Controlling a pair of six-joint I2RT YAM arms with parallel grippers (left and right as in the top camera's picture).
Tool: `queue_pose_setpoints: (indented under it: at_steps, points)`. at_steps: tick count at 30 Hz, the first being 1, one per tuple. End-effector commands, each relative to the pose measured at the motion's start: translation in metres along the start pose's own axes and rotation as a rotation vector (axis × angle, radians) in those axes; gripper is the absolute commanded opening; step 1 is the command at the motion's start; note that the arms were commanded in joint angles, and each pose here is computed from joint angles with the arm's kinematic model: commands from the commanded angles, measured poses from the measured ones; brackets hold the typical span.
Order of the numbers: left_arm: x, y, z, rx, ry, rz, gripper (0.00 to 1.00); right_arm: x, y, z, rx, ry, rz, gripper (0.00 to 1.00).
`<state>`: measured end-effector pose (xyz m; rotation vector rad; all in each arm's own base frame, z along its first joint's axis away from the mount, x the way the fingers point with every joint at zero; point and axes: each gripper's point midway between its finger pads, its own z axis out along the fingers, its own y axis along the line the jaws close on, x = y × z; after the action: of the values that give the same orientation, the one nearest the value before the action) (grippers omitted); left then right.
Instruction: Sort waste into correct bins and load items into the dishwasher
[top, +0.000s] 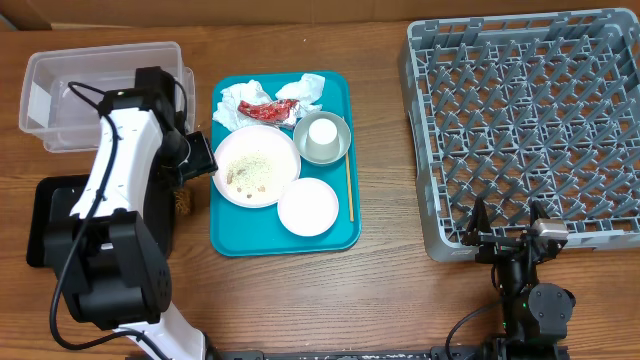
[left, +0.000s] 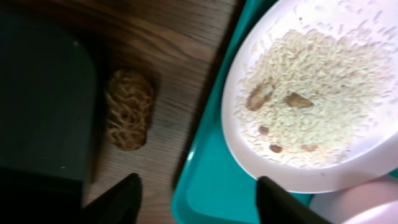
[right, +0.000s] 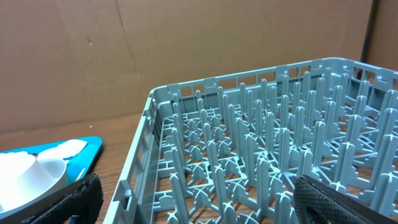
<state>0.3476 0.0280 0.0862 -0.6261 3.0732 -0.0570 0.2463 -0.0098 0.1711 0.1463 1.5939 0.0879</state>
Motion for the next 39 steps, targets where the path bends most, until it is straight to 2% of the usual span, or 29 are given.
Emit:
queue_pose_setpoints:
  at_steps: [1,7,9,12,15,20,31,39]
  points:
    - [-0.002,0.023,0.005,-0.122,-0.009,-0.034,0.47,0.002,0.0,0.0,-0.002,-0.005,-0.003,1.0]
    - [0.004,0.024,0.019,-0.105,0.009,-0.044,0.21,0.002,0.0,0.0,-0.002,-0.005,-0.003,1.0]
    - [0.009,0.022,0.028,-0.092,0.022,-0.04,0.21,0.002,0.0,0.0,-0.002,-0.005,-0.003,1.0]
    - [0.014,0.028,0.038,-0.116,0.03,-0.041,0.31,0.002,0.0,0.0,-0.002,-0.005,-0.003,1.0]
    - [0.014,0.034,0.041,-0.146,0.022,-0.045,0.37,0.002,0.0,0.0,-0.002,-0.005,-0.003,1.0]
    - [0.009,0.042,0.041,-0.19,-0.002,-0.043,0.56,0.002,0.0,0.0,-0.002,-0.005,-0.003,1.0]
    - [0.016,0.041,0.058,-0.173,0.005,-0.034,0.54,0.002,0.0,0.0,-0.002,-0.005,-0.003,1.0]
    - [0.015,0.05,0.061,-0.219,-0.011,-0.034,0.57,0.002,0.0,0.0,-0.002,-0.005,-0.003,1.0]
